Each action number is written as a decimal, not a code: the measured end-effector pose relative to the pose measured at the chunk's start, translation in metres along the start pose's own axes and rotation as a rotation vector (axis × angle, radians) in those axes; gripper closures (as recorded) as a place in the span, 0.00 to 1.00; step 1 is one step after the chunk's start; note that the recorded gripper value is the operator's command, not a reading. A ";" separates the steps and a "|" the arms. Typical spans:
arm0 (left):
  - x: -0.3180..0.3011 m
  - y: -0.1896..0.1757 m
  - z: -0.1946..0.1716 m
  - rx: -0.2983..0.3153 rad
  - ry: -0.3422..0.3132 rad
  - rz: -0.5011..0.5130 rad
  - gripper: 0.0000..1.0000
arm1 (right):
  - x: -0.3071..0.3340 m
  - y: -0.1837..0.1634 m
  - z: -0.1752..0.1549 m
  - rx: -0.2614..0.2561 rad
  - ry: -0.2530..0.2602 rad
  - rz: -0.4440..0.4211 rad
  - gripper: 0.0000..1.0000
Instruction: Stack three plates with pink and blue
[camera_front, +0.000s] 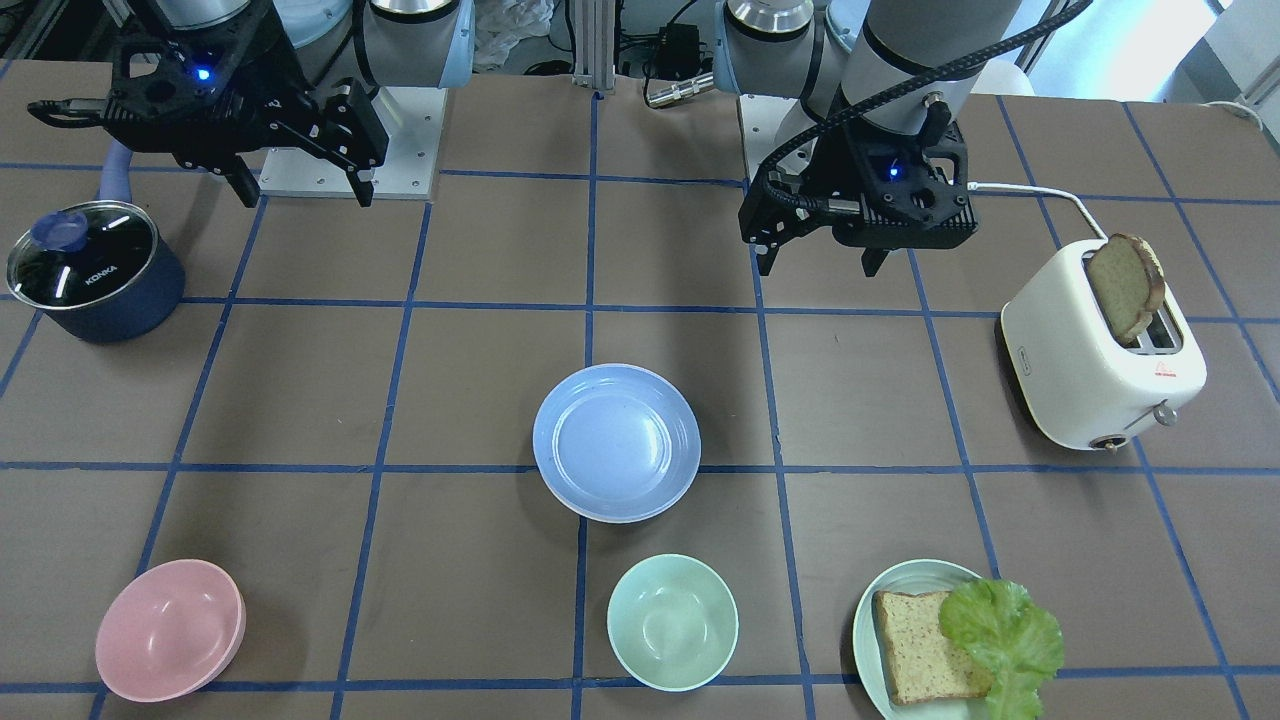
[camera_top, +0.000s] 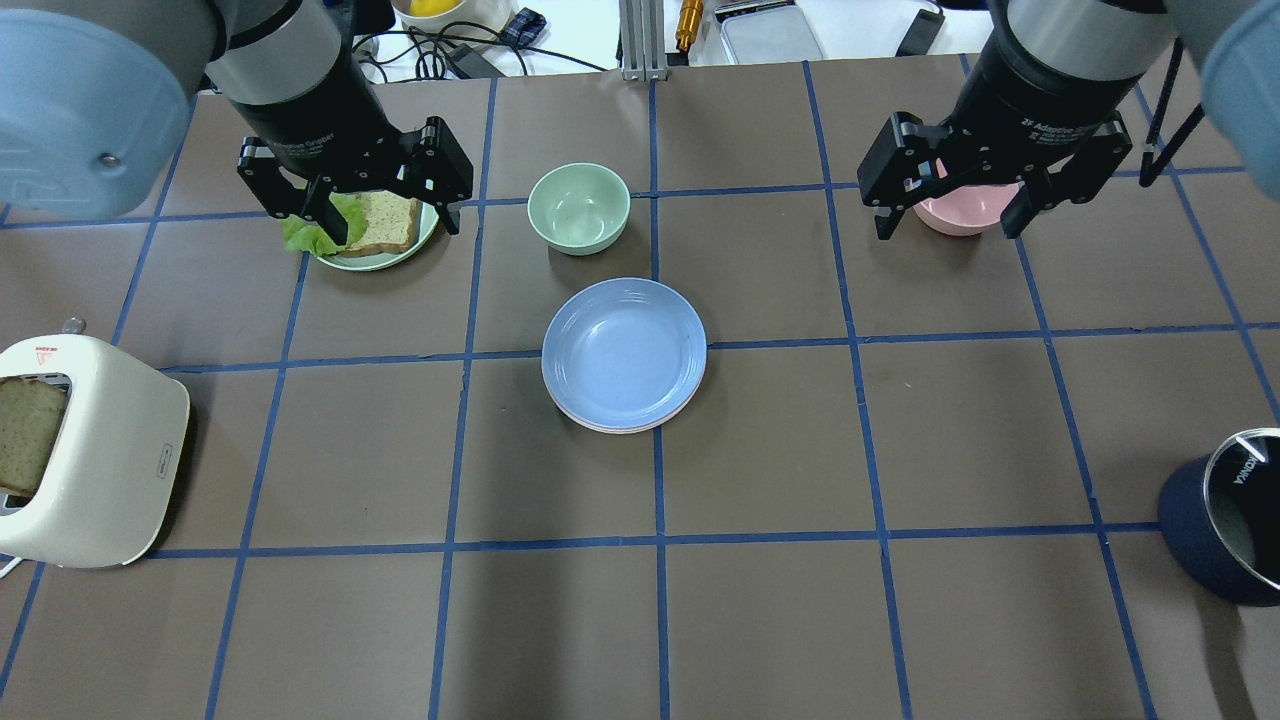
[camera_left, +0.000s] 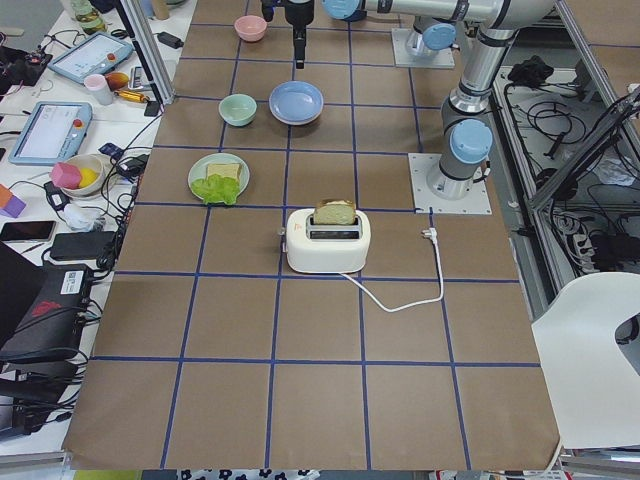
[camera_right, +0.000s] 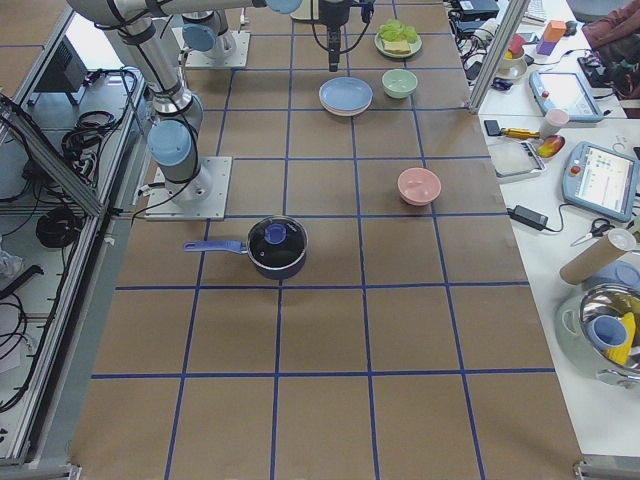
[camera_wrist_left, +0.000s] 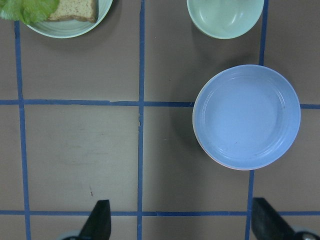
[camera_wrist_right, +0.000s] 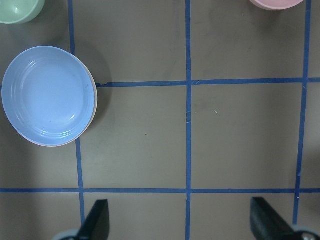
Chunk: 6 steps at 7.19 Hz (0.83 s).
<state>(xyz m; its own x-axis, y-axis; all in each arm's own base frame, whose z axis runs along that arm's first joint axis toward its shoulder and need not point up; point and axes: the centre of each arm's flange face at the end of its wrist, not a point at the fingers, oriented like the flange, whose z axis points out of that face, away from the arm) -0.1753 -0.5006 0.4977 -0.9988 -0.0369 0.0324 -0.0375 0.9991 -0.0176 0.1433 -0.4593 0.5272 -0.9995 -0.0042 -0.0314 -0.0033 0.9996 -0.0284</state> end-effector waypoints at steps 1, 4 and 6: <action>0.000 0.000 0.000 -0.001 0.000 0.000 0.00 | 0.001 -0.001 0.001 -0.001 0.010 -0.007 0.00; -0.001 0.002 -0.001 -0.019 -0.005 -0.001 0.00 | 0.002 -0.001 0.001 -0.003 0.022 -0.009 0.00; -0.001 0.003 -0.002 -0.031 -0.007 -0.001 0.00 | 0.003 -0.001 0.001 -0.002 0.028 -0.007 0.00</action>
